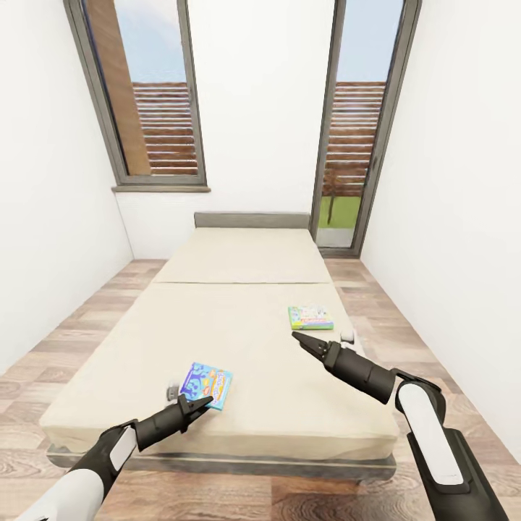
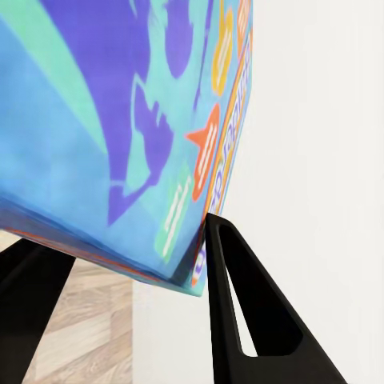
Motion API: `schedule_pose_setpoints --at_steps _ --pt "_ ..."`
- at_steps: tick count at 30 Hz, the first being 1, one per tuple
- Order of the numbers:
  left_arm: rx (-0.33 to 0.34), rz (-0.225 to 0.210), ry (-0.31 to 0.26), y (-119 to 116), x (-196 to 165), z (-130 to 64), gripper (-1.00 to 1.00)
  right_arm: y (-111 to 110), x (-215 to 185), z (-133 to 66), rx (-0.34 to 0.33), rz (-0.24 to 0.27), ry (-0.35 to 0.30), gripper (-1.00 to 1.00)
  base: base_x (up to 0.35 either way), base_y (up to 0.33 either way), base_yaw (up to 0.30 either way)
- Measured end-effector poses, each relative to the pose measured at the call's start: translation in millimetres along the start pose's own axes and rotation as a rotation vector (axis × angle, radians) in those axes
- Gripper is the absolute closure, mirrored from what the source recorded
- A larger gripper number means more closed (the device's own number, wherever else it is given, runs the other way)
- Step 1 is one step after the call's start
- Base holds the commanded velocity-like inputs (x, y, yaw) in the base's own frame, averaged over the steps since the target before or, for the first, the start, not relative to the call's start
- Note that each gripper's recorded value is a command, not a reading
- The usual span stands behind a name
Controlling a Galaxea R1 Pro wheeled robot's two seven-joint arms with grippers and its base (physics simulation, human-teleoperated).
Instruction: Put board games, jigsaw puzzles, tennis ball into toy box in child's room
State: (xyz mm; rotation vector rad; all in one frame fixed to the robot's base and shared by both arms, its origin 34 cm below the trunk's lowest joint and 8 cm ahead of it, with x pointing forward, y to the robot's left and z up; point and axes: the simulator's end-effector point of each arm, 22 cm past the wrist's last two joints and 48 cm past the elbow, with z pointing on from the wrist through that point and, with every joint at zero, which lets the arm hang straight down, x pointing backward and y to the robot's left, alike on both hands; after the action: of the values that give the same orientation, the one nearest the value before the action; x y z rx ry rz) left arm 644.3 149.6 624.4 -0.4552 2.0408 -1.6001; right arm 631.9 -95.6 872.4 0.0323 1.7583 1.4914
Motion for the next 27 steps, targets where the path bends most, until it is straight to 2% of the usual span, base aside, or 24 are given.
schedule_pose_setpoints --at_steps 2,6,9,16,19,27 --pt "-0.004 0.002 -0.002 -2.6 -3.7 -3.6 1.0 -4.7 -3.3 -0.4 0.034 -0.001 -0.001 -1.0 0.0 0.0 0.0" --pt "-0.015 0.005 -0.009 -7.2 -13.8 -13.2 1.0 -22.7 -5.7 -0.7 0.144 0.005 0.008 -1.0 0.0 0.0 0.0" --pt "-0.023 -0.027 0.003 -12.5 -20.8 -22.2 1.0 -26.7 -4.9 0.8 0.185 0.014 0.021 -1.0 0.0 0.0 0.0" --pt "-0.01 -0.053 0.037 -55.4 -51.0 -35.2 1.0 -20.0 -13.0 1.4 0.198 0.016 0.023 -1.0 0.0 0.0 0.0" --pt "-0.017 -0.05 0.041 -68.5 -64.1 -45.1 1.0 -14.8 -16.8 3.0 0.196 0.016 0.019 -1.0 0.0 0.0 0.07" --pt "-0.035 -0.062 0.049 -82.5 -73.6 -56.3 1.0 -2.5 -25.7 5.3 0.195 0.017 0.019 -1.0 0.0 0.0 0.168"
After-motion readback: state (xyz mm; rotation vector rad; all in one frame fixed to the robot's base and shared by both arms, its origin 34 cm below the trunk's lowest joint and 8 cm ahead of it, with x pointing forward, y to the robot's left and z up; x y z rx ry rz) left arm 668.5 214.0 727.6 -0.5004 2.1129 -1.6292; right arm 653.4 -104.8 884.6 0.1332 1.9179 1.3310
